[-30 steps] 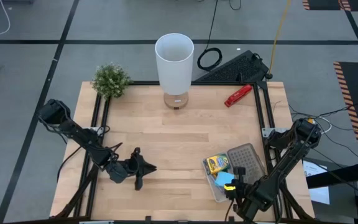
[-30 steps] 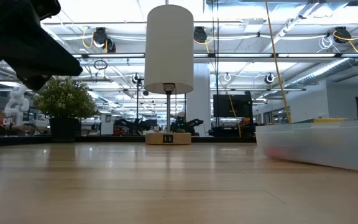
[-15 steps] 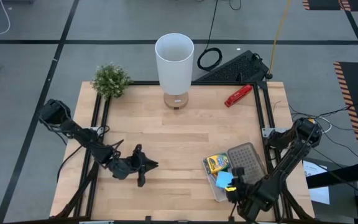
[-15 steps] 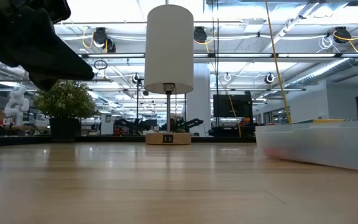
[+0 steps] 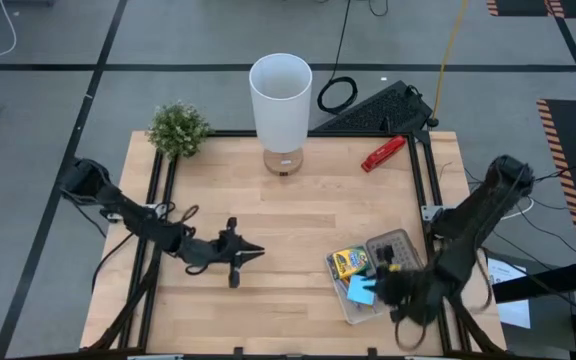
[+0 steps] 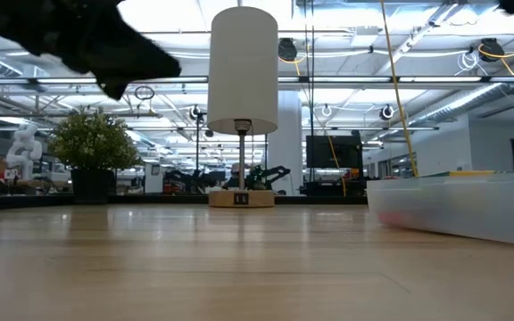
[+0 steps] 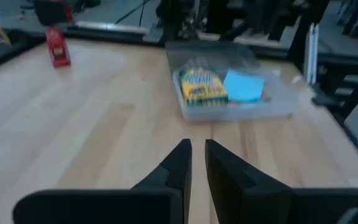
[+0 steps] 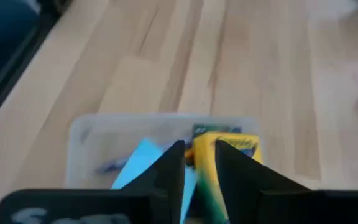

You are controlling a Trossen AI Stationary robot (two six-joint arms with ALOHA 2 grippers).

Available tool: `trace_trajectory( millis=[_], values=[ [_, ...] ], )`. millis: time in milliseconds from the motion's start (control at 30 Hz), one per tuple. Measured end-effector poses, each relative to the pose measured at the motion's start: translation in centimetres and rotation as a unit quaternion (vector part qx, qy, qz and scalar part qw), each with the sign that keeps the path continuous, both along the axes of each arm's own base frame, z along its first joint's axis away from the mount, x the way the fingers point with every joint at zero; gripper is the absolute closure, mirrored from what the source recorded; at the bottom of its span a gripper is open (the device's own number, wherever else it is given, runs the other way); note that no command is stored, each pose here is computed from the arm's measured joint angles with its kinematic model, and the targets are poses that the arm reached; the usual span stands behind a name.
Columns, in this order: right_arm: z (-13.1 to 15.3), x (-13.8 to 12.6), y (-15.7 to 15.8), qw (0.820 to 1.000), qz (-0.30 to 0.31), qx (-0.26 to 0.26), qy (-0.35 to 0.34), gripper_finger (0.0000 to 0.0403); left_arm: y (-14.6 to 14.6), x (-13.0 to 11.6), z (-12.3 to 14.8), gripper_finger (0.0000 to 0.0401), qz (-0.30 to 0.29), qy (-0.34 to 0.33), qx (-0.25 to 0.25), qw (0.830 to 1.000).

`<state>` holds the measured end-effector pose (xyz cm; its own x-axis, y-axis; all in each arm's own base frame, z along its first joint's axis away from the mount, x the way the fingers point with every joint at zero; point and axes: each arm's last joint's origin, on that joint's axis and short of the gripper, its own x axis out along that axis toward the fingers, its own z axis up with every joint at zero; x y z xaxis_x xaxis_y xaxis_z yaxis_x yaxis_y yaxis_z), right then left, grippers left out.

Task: Pack school essentials
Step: Return to Home Position

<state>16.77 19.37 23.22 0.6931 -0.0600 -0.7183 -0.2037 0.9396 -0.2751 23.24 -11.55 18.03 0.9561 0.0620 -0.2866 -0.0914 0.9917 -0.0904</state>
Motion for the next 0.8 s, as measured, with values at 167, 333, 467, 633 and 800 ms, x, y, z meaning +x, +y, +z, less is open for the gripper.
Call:
trace_trajectory(
  millis=[167, 333, 467, 633, 800],
  values=[
    [-0.3, -0.5, -4.2, 0.995, 0.015, 0.035, -0.087, 0.0366, 1.6, 0.3, 1.4, 0.0354, -0.018, -0.020, 0.005, 1.000],
    [-0.8, -1.1, -8.4, 0.981, 0.019, 0.029, -0.191, 0.0399, 2.7, 0.0, 3.0, 0.0354, -0.021, -0.046, 0.038, 0.998],
    [-1.2, -1.5, -11.4, 0.970, 0.038, 0.035, -0.239, 0.0400, 3.8, -0.5, 4.1, 0.0354, -0.010, -0.052, 0.071, 0.996],
    [-2.1, -2.4, -14.3, 0.960, 0.018, 0.037, -0.277, 0.0402, 5.7, -0.8, 4.8, 0.0354, 0.022, -0.047, 0.084, 0.995],
    [-4.2, -3.4, -15.7, 0.952, -0.003, 0.026, -0.306, 0.0402, 7.0, -0.7, 5.0, 0.0355, 0.049, -0.045, 0.090, 0.994]
  ],
)
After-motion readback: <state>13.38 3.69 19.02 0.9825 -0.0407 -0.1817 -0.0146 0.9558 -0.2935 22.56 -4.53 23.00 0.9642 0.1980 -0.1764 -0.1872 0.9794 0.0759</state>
